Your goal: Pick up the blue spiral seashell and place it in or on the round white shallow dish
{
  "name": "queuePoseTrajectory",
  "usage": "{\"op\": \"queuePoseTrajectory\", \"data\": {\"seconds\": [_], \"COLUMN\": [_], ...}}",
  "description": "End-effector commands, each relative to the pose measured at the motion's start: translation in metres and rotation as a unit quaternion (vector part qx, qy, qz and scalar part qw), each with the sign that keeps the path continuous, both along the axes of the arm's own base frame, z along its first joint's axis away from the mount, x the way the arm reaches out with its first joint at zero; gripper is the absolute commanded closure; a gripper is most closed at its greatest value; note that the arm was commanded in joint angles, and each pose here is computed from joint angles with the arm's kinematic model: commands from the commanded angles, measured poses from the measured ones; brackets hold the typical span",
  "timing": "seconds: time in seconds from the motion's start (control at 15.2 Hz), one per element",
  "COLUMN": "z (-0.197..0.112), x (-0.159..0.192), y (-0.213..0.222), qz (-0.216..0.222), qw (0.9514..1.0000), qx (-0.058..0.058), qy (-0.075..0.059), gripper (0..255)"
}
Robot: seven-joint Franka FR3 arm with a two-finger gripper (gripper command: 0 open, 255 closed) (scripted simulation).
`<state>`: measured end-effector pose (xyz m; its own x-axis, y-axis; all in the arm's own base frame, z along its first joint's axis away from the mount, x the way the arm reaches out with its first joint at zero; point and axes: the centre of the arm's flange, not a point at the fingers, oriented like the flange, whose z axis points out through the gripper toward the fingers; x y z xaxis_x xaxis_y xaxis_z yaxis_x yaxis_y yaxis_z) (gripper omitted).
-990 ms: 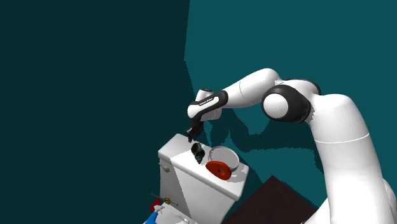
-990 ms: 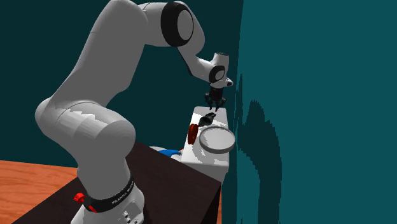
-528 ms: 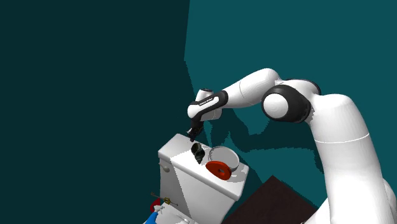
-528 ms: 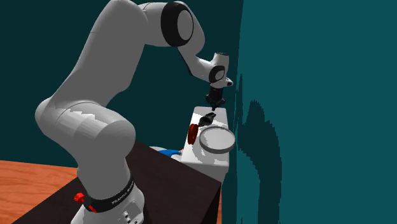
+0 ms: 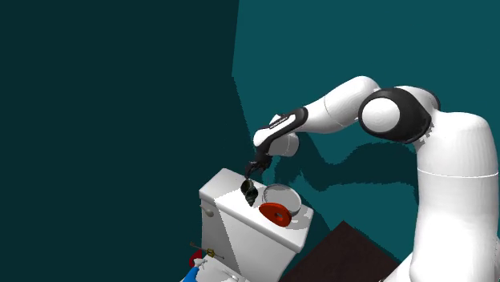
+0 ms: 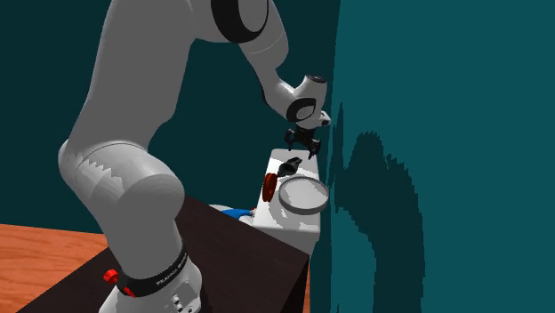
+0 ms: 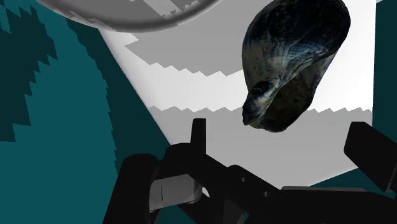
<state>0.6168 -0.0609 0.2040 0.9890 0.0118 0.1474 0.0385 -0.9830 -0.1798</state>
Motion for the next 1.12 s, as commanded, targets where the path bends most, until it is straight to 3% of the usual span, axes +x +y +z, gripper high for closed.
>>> {"op": "queuePoseTrajectory", "data": {"seconds": [0.0, 0.4, 0.92, 0.99, 1.06], "z": [-0.005, -0.038, -0.038, -0.038, -0.038], "x": [-0.008, -0.003, -0.003, -0.003, -0.003], "y": [-0.002, 0.005, 0.005, 0.005, 0.005], "qz": [-0.004, -0.004, -0.004, -0.004, -0.004], "qw": [1.0000, 1.0000, 1.0000, 1.0000, 1.0000], "qx": [0.004, 0.004, 0.004, 0.004, 0.004], "qy": [-0.007, -0.007, -0.007, -0.007, -0.007], "gripper": [0, 0, 0, 255, 255]}}
